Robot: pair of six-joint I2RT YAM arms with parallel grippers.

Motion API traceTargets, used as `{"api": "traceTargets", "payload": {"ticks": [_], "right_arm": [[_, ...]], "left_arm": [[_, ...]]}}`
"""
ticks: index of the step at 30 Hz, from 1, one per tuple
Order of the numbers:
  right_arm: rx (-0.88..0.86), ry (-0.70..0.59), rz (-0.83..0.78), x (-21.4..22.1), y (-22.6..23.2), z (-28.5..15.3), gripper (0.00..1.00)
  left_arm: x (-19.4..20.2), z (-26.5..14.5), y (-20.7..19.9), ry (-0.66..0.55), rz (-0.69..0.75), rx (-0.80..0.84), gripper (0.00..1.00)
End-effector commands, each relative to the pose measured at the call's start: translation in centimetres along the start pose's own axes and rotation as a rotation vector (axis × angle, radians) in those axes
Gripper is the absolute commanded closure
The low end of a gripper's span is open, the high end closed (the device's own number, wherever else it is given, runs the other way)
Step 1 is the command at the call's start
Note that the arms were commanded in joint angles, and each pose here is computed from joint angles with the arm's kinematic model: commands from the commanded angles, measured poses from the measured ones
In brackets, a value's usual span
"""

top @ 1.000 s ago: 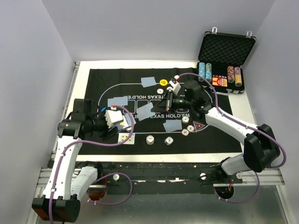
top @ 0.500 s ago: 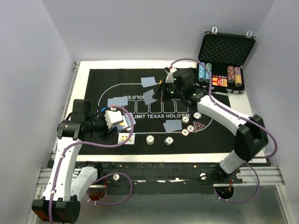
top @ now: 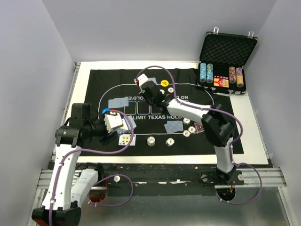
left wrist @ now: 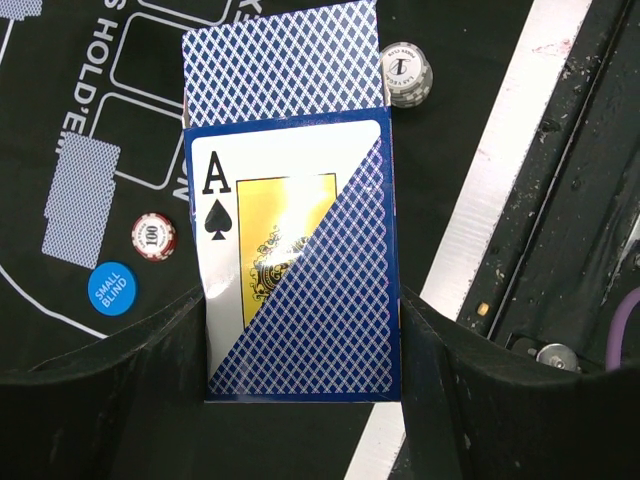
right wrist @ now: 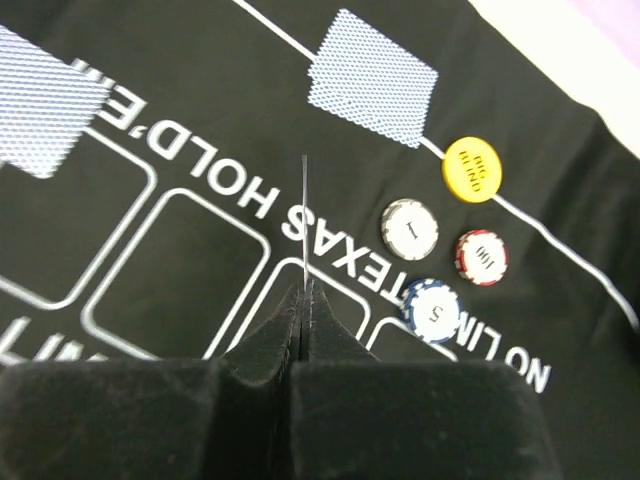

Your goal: Distribute texas hold em gaming equipment

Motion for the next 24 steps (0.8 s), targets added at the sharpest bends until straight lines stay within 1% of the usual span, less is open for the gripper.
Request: {"api": "traceTargets", "payload": {"ticks": [1, 4, 9, 12, 20, 21, 22, 23, 24], "right_arm": [[0.216, -0.047, -0.231, -0.9, 0.1, 1.7, 0.99], [0.211, -0.059, -0.306, -0.6, 1.9, 2.4, 0.99], [0.216, -0.032, -0.407, 1.2, 3.9, 4.4, 0.99], [0.192, -0.023, -0.431, 2.0, 5.4, 5.2, 0.99], [0.051, 0.049, -0.422, 5.7, 9.1, 6.3, 0.99], [0.038, 0.057, -0.425, 6.2, 9.4, 6.3, 0.99], [0.025, 0.065, -0.419, 6.7, 9.5, 6.3, 0.96], [0.005, 0.072, -0.412, 7.1, 9.7, 6.3, 0.92], [-0.023, 0.072, -0.401, 7.2, 10.1, 6.1, 0.86]], "left_arm": [[-0.2, -0.2, -0.5, -0.009, 0.007, 0.012, 0.53], [-0.1, -0.2, -0.6, -0.006, 0.007, 0.017, 0.53], [-0.3, -0.2, -0.5, -0.008, 0.005, 0.024, 0.53], [-0.3, -0.2, -0.4, -0.008, 0.005, 0.025, 0.53], [-0.5, -0.3, -0.2, -0.002, 0.014, 0.023, 0.52], [-0.5, -0.3, -0.1, -0.002, 0.012, 0.025, 0.53], [-0.6, -0.3, -0.1, -0.006, 0.010, 0.028, 0.53], [-0.6, -0.4, -0.1, -0.005, 0.010, 0.024, 0.53], [-0.7, -0.3, -0.1, -0.007, 0.010, 0.027, 0.53]]}}
Point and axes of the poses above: each gripper's point midway between its finger pads, its own z axis out along the fingers, its own y axis along the line the jaws close on, x = y × z, the point moved 6 cm from there along -z, back along the fingers, and after that the axes turned 1 degree about z, right-handed, at the moved point
